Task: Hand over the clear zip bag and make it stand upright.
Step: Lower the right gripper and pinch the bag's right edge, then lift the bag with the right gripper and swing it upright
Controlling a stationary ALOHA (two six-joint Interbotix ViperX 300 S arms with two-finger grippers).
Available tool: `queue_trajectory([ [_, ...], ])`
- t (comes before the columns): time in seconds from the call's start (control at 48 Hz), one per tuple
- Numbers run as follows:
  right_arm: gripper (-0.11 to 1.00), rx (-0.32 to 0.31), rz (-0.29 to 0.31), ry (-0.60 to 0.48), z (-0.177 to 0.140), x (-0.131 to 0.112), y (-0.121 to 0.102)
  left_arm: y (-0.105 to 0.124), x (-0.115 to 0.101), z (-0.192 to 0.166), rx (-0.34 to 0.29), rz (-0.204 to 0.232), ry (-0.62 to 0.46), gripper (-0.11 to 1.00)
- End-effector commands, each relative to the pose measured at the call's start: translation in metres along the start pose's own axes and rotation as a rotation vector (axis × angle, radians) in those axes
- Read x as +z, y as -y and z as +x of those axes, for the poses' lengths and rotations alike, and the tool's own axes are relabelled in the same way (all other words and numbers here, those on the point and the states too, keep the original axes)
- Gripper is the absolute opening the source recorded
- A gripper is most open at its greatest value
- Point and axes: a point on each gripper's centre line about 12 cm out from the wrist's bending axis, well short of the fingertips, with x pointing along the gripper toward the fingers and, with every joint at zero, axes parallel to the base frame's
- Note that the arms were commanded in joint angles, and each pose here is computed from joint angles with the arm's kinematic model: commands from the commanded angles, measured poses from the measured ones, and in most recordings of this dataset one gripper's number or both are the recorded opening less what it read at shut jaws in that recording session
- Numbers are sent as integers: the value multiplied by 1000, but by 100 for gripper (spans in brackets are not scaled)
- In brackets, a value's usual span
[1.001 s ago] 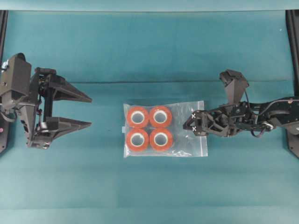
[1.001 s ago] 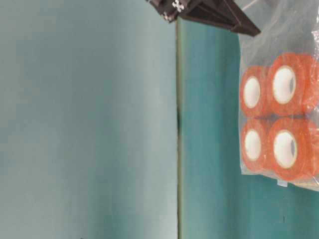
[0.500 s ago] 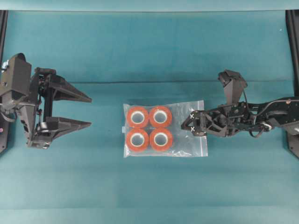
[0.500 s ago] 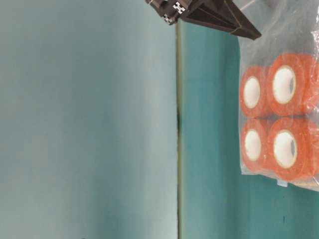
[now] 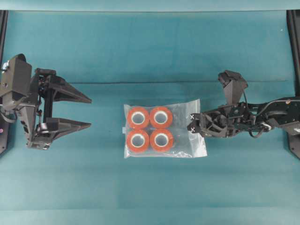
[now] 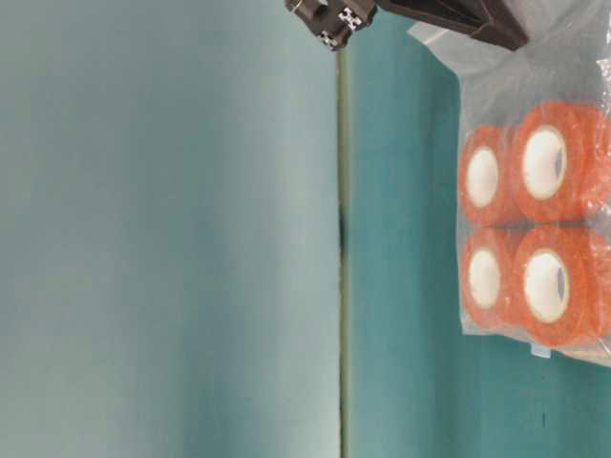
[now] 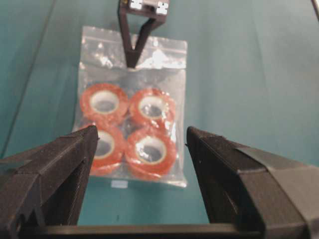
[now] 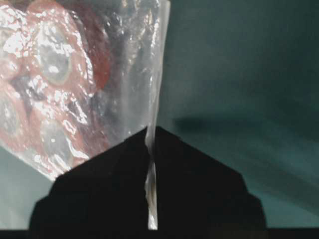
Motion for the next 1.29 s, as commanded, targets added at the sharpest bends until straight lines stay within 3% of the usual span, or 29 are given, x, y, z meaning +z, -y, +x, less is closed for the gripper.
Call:
queue_trajectory([
  [0.0,0,21,-7,5,-1,2,-7,0,6,0,-1,3,18,79],
  [0.146,0,21,-1,4,-1,3,-9,0,5,0,-1,3,17,79],
  [0.292,0,61,-14,10,-7,9,-24,0,6,0,-1,3,18,79],
  [0.542,0,112,-142,1,-28,21,-63,0,5,0,1,2,17,79],
  [0.897,0,55,-364,-79,-59,42,-112,0,4,0,1,1,16,79],
  [1.105,0,85,-425,-77,-69,51,-140,-1,5,-1,2,0,17,79],
  [1.272,0,102,-433,-67,-75,57,-152,-2,6,-1,6,-1,21,79],
])
